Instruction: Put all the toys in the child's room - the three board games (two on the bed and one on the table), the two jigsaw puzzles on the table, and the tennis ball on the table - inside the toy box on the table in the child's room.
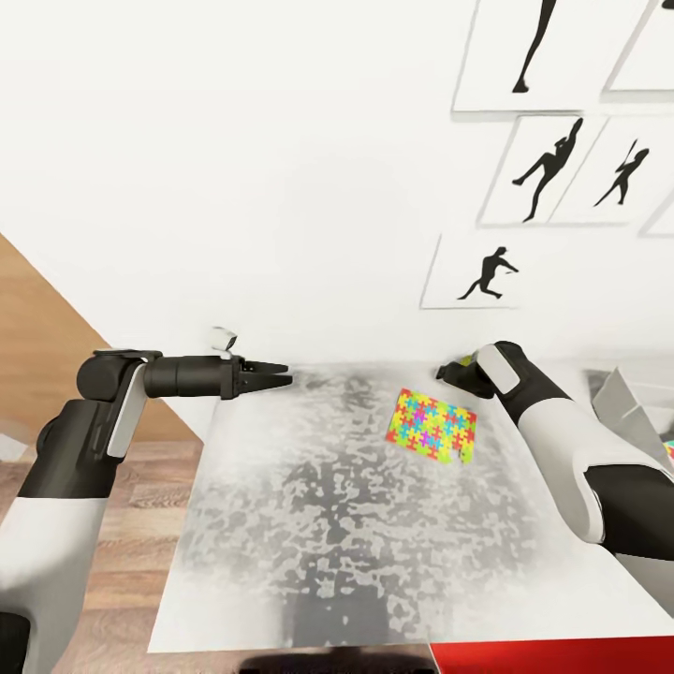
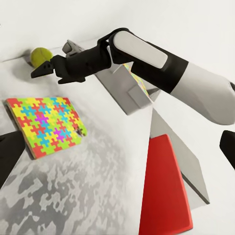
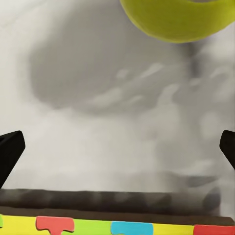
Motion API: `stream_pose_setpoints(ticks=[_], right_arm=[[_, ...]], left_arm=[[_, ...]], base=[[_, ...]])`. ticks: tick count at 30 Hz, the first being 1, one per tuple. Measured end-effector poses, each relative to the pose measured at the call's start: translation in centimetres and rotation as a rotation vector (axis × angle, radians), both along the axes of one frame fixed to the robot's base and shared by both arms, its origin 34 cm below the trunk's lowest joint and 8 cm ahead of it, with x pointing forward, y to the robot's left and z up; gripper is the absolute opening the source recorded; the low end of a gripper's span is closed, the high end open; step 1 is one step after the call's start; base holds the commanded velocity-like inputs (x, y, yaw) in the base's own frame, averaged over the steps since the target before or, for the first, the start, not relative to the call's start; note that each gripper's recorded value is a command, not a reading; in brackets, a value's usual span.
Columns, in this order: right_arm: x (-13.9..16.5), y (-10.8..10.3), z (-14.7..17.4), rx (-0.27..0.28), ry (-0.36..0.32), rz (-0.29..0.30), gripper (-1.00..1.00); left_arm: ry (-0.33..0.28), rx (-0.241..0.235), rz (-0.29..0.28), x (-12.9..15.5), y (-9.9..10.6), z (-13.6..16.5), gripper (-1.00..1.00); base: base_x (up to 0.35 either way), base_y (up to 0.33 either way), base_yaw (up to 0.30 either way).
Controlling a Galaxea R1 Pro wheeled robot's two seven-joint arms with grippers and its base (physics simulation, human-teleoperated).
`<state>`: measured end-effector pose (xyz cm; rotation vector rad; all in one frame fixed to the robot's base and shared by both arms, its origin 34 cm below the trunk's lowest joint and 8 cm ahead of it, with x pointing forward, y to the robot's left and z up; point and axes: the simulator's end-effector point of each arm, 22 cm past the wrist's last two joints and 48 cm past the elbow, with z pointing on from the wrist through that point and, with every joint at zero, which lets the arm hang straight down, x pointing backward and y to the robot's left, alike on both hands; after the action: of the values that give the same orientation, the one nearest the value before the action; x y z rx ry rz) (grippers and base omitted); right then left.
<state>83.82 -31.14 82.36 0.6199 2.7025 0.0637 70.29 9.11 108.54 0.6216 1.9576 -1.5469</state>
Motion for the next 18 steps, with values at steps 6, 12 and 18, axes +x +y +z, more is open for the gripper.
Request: stream_pose_setpoints(ticks=[6, 12, 18], right_arm=[[-0.02, 0.02, -0.09, 0.002, 0.001, -0.001, 1.00], [0.02, 0.06, -0.13, 0.002, 0.001, 0.000, 1.00], [0.03, 0.05, -0.09, 0.003, 0.000, 0.000, 1.00]], left_arm=[[0.001, 0.002, 0.002, 0.04, 0.11, -0.10, 1.00], [0.002, 0.002, 0.002, 0.09, 0.16, -0.15, 1.00], [0.001, 0.002, 0.002, 0.07, 0.15, -0.13, 1.00]], base=[[0.000, 0.000, 0.000], [-0.145, 0.000, 0.000], [-0.158, 0.000, 0.000]])
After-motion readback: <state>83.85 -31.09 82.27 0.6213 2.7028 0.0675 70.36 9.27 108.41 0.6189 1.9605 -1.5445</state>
